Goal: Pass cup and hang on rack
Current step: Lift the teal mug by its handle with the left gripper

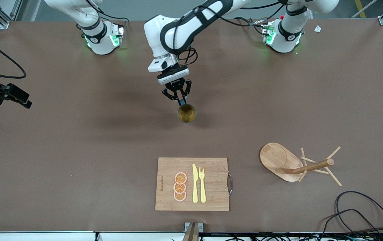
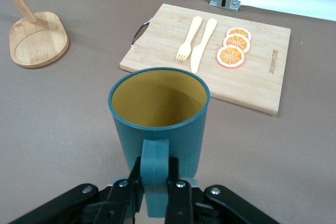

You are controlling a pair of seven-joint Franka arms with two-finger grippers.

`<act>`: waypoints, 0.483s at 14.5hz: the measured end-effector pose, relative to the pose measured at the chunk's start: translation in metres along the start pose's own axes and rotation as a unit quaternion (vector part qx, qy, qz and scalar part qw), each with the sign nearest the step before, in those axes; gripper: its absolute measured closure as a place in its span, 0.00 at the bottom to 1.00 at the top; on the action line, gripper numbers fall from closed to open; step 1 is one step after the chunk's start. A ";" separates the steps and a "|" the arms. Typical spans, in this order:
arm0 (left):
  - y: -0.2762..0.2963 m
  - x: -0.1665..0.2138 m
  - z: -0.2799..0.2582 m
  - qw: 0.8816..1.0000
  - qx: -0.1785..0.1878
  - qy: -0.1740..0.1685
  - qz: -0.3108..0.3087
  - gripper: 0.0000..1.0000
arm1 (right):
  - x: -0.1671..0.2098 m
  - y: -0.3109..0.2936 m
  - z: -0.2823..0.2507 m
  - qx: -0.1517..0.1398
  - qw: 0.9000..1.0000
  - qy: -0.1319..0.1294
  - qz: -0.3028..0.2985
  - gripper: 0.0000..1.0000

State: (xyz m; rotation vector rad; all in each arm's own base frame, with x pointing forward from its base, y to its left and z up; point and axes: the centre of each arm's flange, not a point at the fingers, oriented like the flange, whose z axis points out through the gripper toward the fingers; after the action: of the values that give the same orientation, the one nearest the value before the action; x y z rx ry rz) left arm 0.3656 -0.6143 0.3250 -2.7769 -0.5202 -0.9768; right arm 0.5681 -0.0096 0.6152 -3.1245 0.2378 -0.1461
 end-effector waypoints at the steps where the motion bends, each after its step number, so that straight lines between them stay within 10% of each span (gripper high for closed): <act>1: -0.002 0.029 -0.003 1.000 0.003 -0.019 -0.008 0.79 | -0.005 0.002 0.003 0.001 1.000 0.001 0.000 0.00; 7: -0.047 0.205 0.017 0.991 0.000 -0.134 -0.002 0.79 | -0.013 0.022 0.001 0.002 1.000 0.006 0.013 0.00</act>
State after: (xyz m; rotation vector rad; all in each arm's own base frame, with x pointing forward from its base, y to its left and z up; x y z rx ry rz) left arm 0.5068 -0.5107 0.4424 -2.9242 -0.5599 -0.6046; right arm 0.5522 -0.0291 0.6125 -3.1154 0.2791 -0.1636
